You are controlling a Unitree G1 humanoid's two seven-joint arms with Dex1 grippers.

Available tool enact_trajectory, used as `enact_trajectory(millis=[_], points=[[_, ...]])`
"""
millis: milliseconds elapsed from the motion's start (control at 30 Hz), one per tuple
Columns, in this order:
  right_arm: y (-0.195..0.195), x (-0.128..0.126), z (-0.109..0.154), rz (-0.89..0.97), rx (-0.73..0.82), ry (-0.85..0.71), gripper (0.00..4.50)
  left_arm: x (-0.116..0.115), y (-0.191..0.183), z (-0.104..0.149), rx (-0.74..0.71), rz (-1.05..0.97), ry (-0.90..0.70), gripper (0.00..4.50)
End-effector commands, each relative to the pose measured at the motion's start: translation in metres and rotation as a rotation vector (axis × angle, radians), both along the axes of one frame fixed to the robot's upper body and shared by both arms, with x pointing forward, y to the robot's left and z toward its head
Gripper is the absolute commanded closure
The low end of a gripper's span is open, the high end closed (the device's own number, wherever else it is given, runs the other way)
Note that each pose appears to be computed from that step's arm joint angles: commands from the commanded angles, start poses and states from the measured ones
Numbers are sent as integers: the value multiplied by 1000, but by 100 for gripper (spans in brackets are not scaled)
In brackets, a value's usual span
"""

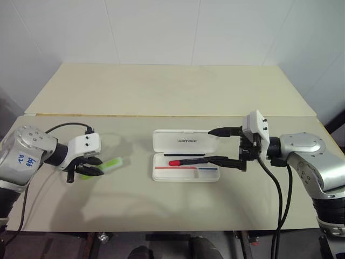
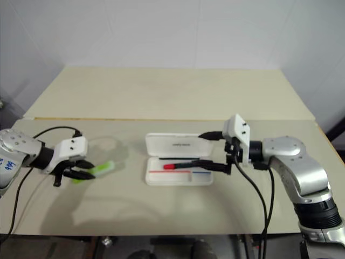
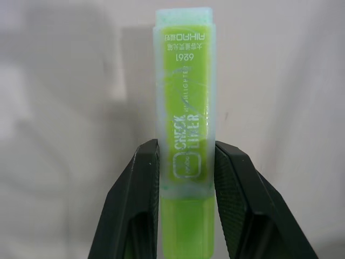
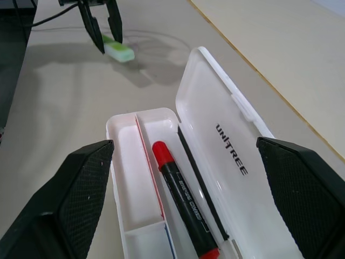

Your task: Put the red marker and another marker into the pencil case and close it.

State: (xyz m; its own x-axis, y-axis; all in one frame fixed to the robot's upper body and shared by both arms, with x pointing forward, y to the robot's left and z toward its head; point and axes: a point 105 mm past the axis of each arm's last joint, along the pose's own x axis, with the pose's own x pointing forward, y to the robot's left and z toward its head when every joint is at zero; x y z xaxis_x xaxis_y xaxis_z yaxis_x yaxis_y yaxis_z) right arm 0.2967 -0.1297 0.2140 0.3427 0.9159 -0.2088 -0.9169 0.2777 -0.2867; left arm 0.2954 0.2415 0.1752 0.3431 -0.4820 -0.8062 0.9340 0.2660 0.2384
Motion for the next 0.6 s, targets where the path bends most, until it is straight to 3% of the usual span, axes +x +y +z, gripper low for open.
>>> enact_trajectory(millis=[33, 600], points=[[-6, -1, 11, -7, -13, -58, 0, 3, -15, 16, -3, -77, -55, 344], [-33, -12, -1, -133, -44, -42, 0, 17, -98, 15, -29, -298, -16, 344]])
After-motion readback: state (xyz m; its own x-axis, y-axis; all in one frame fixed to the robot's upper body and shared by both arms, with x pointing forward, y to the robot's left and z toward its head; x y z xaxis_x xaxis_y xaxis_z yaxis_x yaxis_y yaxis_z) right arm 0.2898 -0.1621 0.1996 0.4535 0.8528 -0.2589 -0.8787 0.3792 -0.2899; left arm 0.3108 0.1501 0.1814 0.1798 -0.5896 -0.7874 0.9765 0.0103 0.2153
